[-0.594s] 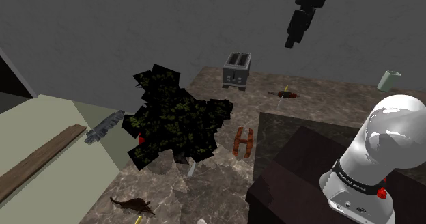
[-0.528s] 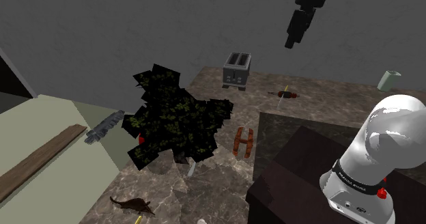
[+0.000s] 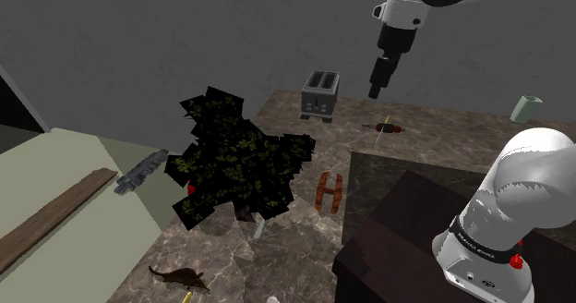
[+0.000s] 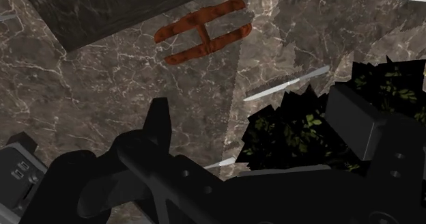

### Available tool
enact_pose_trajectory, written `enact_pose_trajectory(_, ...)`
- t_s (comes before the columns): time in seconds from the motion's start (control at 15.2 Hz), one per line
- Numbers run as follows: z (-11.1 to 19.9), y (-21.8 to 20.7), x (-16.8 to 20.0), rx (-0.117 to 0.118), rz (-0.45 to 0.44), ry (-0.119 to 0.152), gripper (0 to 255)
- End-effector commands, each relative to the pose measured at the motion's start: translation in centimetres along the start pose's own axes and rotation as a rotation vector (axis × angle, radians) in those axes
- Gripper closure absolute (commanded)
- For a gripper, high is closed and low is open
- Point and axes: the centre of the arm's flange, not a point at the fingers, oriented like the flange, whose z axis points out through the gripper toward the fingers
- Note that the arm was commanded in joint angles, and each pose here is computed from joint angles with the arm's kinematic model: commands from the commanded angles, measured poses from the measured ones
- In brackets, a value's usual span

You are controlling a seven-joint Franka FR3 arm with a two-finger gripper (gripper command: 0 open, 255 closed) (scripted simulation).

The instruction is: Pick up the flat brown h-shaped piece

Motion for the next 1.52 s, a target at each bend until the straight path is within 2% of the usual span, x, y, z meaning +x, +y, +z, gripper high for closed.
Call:
enact_pose_trajectory(0.0, 2.7, -0.3, 0.5, -0.005, -0.020, -0.003, 0)
enact_pose_trajectory(1.45, 31.5, 0.2, 5.5, -0.047, -0.231, -0.063, 0)
